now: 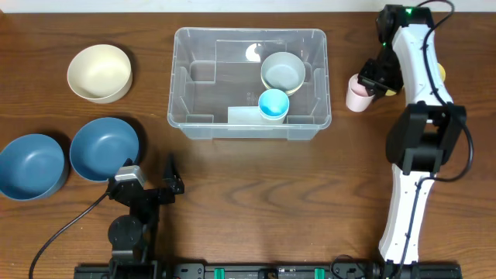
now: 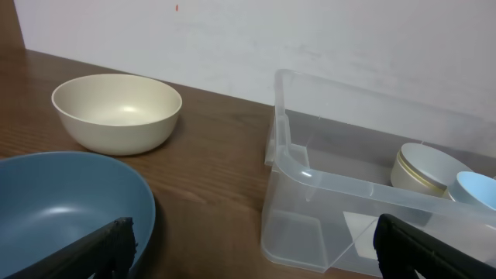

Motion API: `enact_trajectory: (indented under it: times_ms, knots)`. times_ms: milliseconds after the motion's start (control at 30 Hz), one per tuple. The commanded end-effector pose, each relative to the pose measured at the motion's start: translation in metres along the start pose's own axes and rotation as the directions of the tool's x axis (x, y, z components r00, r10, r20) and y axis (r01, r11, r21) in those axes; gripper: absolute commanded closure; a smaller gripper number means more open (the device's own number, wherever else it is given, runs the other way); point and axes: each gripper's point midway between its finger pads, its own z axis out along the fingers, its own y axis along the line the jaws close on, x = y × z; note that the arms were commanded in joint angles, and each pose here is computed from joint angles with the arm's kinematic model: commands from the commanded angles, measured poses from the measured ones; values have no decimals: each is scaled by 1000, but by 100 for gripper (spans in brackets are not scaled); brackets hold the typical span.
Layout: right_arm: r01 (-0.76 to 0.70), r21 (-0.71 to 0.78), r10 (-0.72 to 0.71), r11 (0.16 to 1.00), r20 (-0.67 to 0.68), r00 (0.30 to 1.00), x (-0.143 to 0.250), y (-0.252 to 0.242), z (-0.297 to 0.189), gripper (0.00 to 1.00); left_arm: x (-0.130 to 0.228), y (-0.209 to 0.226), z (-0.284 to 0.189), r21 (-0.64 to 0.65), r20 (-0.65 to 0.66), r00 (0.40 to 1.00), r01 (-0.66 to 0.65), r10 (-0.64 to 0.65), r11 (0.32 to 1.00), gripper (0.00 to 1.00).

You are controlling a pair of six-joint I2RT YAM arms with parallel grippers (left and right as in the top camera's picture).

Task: Pack container
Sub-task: 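Move the right gripper to the pink cup and grasp its rim, then carry the pink cup into the bin, stack it, release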

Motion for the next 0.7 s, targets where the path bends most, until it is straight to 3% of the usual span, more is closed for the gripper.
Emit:
enact_trajectory:
  times_ms: [0,333,533,667]
  knots:
    - [121,-63,-112,991,133,985,21,3,-71,99,16,7,1,-25,-45,999,0,-1,1000,2]
    - [382,-113,-317,917,375,871,101,44,-168,99,16,7,1,-25,-45,999,0,-1,1000,2]
    - [537,-80,-462,840,414,784,147,106,-164,96,16,7,1,-25,-45,999,0,-1,1000,2]
    - [569,-54,-504,820,403,764,162,135,-147,97,16,7,1,-25,-45,999,0,-1,1000,2]
